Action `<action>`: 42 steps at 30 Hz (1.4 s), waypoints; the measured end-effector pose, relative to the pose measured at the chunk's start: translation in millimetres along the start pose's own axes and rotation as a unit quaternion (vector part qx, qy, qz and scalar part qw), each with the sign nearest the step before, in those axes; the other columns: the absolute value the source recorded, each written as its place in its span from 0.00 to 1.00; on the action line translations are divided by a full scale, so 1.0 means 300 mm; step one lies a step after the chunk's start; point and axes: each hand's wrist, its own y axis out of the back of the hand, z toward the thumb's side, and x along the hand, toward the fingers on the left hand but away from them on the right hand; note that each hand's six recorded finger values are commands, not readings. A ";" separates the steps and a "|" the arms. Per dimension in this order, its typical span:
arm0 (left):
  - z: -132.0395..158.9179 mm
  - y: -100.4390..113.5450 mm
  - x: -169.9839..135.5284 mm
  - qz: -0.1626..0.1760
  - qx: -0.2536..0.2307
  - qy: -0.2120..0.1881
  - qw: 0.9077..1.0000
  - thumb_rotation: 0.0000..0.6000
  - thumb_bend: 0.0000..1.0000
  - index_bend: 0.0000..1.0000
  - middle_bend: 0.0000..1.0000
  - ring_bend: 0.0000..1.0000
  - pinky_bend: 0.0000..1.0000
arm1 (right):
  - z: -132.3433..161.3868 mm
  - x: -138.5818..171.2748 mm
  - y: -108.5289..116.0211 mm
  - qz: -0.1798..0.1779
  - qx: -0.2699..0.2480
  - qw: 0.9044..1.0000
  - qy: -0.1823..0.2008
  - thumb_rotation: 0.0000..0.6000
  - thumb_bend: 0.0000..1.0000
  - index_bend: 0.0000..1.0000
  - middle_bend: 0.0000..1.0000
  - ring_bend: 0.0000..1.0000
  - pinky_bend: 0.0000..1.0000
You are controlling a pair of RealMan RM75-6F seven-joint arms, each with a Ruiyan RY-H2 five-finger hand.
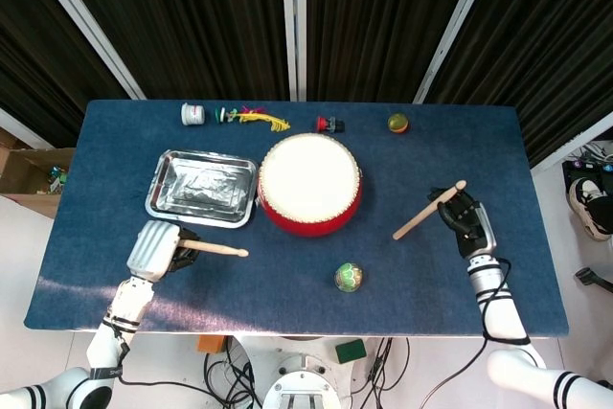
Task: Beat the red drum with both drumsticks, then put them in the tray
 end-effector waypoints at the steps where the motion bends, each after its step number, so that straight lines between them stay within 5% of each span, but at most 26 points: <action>1: -0.001 -0.002 0.000 -0.001 0.000 0.000 1.000 1.00 0.49 1.00 1.00 1.00 1.00 | -0.003 -0.005 -0.001 0.001 -0.020 1.000 -0.005 1.00 0.33 0.61 0.48 0.22 0.27; 8: -0.008 -0.014 -0.004 -0.009 0.000 0.003 1.000 1.00 0.49 1.00 1.00 1.00 1.00 | -0.033 -0.053 -0.034 0.019 -0.103 0.994 -0.030 1.00 0.30 0.37 0.45 0.23 0.27; 19: -0.020 -0.017 -0.023 -0.012 -0.002 0.006 1.000 1.00 0.49 1.00 1.00 1.00 1.00 | -0.082 -0.065 -0.062 0.061 -0.108 0.992 -0.035 1.00 0.21 0.34 0.45 0.23 0.29; 29: -0.005 -0.018 -0.029 -0.014 0.001 -0.003 1.000 1.00 0.49 1.00 1.00 1.00 1.00 | -0.127 0.021 -0.031 0.087 -0.042 0.994 -0.041 1.00 0.18 0.57 0.58 0.33 0.39; 42: 0.004 -0.026 -0.032 -0.024 0.006 -0.007 1.000 1.00 0.48 1.00 1.00 1.00 1.00 | -0.190 0.051 0.010 0.086 0.017 0.994 -0.064 1.00 0.18 0.68 0.60 0.42 0.49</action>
